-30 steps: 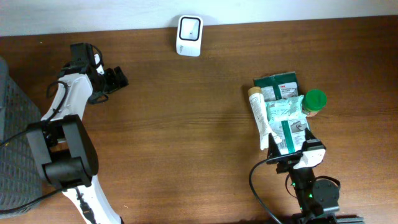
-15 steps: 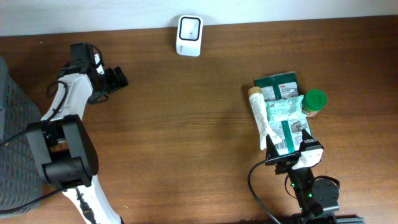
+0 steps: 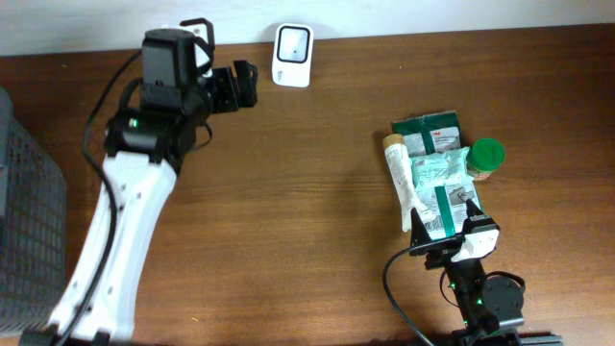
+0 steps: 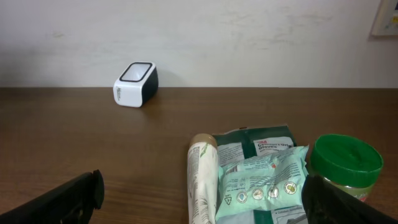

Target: Scan the item barcode

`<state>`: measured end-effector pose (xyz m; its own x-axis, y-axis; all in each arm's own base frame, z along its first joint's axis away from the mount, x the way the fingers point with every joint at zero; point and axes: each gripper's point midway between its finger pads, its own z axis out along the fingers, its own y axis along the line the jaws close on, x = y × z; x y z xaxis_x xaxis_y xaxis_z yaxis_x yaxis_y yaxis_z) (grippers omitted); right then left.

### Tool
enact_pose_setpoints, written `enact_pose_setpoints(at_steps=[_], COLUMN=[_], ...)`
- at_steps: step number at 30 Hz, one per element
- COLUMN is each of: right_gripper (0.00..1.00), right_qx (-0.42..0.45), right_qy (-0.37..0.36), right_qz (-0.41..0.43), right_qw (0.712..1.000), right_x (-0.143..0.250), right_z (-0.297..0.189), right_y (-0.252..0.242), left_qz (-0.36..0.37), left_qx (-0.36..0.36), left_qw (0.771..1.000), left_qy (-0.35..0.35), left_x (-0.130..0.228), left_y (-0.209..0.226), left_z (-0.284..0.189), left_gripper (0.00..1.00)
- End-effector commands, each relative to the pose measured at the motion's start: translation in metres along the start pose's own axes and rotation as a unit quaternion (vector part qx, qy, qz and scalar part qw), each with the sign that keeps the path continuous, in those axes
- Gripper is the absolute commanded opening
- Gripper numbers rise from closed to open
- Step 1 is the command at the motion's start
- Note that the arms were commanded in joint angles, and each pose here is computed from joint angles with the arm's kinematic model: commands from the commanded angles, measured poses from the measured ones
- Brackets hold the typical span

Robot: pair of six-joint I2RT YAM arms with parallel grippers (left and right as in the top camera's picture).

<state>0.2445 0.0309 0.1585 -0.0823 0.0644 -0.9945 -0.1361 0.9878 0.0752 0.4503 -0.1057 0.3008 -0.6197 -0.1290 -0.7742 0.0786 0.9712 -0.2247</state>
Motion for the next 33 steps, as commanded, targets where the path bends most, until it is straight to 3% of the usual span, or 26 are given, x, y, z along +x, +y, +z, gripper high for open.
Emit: enact_pose_setpoints(at_steps=[1, 4, 9, 12, 15, 18, 20, 23, 24, 29, 33], right_gripper=[0.98, 0.98, 0.98, 0.98, 0.98, 0.98, 0.98, 0.98, 0.98, 0.98, 0.98], right_qx=[-0.009, -0.009, -0.009, -0.009, -0.009, -0.009, -0.009, -0.009, -0.009, -0.009, -0.009], right_qy=[-0.001, -0.001, -0.001, -0.001, -0.001, -0.001, -0.001, -0.001, -0.001, -0.001, -0.001], right_qz=[-0.002, -0.002, -0.002, -0.002, -0.002, -0.002, -0.002, -0.002, -0.002, -0.002, -0.002], right_qw=[1.000, 1.000, 1.000, 1.000, 1.000, 1.000, 1.000, 1.000, 1.000, 1.000, 1.000], right_x=[0.001, 0.001, 0.001, 0.001, 0.001, 0.001, 0.001, 0.001, 0.001, 0.001, 0.001], right_z=[0.000, 0.000, 0.000, 0.000, 0.000, 0.000, 0.000, 0.000, 0.000, 0.000, 0.000], right_y=[0.003, 0.003, 0.003, 0.003, 0.003, 0.003, 0.003, 0.003, 0.003, 0.003, 0.003], left_qz=[0.002, 0.001, -0.016, -0.011, 0.002, -0.006, 0.026, 0.181, 0.196, 0.198, 0.201], left_qx=[-0.074, -0.105, -0.107, -0.082, -0.074, -0.087, -0.092, -0.096, -0.099, -0.114, -0.107], left_qw=[0.996, 0.992, 0.981, 0.961, 0.927, 0.911, 0.908, 0.906, 0.910, 0.934, 0.934], left_qy=[-0.055, -0.067, -0.162, -0.263, -0.368, -0.402, -0.409, -0.370, -0.351, -0.275, -0.274], left_x=[-0.017, 0.002, 0.056, 0.085, 0.123, 0.156, 0.170, 0.183, 0.190, 0.225, 0.225], left_y=[0.023, 0.040, 0.068, 0.075, 0.092, 0.113, 0.117, 0.102, 0.104, 0.119, 0.117], left_z=[-0.044, -0.066, -0.090, -0.102, -0.121, -0.127, -0.127, -0.119, -0.113, -0.096, -0.095], left_gripper=[0.99, 0.99, 0.99, 0.99, 0.99, 0.99, 0.99, 0.99, 0.99, 0.99, 0.99])
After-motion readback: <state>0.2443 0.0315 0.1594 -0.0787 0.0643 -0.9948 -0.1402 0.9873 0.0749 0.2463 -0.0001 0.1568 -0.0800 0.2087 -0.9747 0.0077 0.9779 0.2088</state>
